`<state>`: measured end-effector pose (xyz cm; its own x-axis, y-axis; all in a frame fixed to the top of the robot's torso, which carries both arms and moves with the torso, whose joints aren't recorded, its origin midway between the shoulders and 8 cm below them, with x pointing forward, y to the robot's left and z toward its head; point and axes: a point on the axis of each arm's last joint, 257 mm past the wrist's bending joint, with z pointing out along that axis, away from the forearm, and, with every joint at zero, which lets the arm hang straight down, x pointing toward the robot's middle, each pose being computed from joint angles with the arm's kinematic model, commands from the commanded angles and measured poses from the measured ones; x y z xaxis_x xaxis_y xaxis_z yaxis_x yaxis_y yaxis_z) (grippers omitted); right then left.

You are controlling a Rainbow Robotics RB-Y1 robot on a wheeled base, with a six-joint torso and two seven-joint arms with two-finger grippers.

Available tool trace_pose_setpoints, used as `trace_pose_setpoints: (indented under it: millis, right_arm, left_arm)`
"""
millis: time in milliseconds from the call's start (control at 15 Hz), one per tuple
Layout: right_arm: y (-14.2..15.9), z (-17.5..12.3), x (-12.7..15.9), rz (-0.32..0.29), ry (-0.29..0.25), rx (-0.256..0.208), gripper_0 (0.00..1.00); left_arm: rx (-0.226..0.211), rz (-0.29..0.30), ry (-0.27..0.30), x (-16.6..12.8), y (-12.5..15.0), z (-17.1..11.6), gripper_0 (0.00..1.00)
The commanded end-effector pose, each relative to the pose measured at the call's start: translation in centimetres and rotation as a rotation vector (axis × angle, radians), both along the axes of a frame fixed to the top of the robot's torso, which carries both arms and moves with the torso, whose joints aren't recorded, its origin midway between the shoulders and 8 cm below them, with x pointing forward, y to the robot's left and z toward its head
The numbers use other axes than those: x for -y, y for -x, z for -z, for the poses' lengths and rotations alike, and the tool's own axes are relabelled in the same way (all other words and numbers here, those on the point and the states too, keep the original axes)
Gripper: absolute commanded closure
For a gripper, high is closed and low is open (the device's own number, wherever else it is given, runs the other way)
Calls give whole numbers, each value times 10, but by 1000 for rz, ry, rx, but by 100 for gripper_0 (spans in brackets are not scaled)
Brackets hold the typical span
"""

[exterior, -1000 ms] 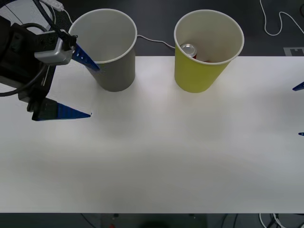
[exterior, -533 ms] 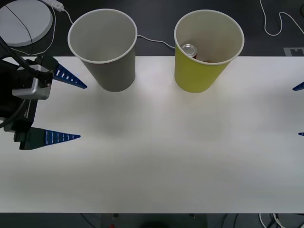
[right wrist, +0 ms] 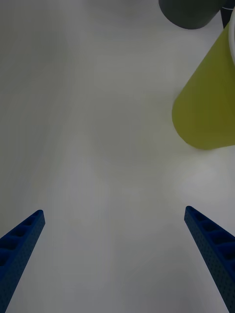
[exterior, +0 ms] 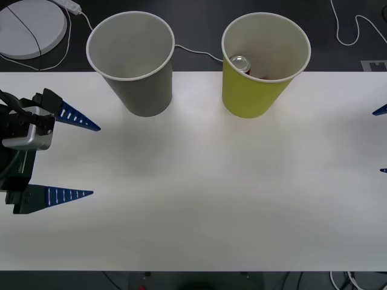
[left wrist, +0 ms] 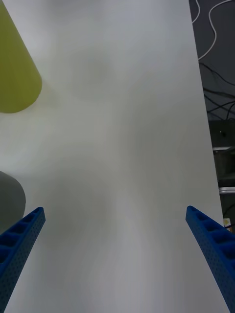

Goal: Put the can into the green bin and the plastic bottle into the gray bin

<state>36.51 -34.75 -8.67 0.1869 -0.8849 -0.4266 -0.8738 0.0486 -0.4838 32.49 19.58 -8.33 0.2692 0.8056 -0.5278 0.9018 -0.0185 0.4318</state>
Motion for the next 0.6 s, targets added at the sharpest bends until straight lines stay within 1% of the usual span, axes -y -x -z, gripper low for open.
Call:
trace_pose_setpoints:
  millis: [67,400,600]
  right_arm:
    - [0,0,0,0,0,0,0]
    - [0,0,0,0,0,0,0]
    - [0,0,0,0,0,0,0]
  left_arm:
    - [6,-23,-2,-6,-7,-1,0]
    - [11,-52,-8,-14,-15,1,0]
    - [11,-52,-8,-14,-15,1,0]
